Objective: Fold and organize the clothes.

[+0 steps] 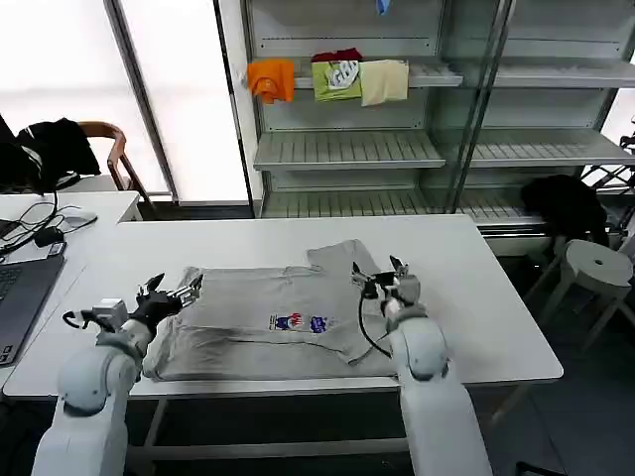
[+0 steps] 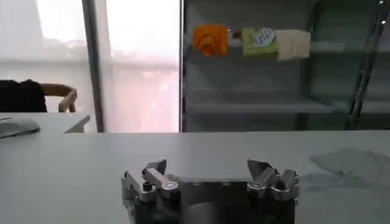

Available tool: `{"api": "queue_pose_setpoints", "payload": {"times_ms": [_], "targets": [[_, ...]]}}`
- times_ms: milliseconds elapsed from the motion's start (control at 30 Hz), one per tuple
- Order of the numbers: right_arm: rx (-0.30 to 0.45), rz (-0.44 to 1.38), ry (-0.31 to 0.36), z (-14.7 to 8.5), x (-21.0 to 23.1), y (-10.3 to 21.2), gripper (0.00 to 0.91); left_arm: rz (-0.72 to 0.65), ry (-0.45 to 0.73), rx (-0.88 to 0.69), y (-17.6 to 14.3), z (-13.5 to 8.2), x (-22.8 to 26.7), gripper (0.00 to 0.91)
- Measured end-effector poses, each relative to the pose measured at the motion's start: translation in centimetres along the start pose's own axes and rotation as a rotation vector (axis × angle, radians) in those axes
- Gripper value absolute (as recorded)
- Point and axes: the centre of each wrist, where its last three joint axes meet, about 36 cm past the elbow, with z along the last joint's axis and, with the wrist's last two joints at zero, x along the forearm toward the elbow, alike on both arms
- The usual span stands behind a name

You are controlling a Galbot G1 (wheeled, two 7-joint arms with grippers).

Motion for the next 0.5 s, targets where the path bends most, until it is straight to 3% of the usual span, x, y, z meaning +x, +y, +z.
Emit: {"api": "queue_pose_setpoints", "payload": {"times_ms": [433,500], "targets": [[0.015,-0.016,0.087,1.7,-7.4,-0.8,0.907,0.001,0.096,-0.019,1.6,-0.6,-7.2,0.907],[0.007,-0.025,0.101,2.2,-7.9,-0.9,0.846,-0.003,0.11,-0.022,1.8,-0.5,-7.8,0.907]]}}
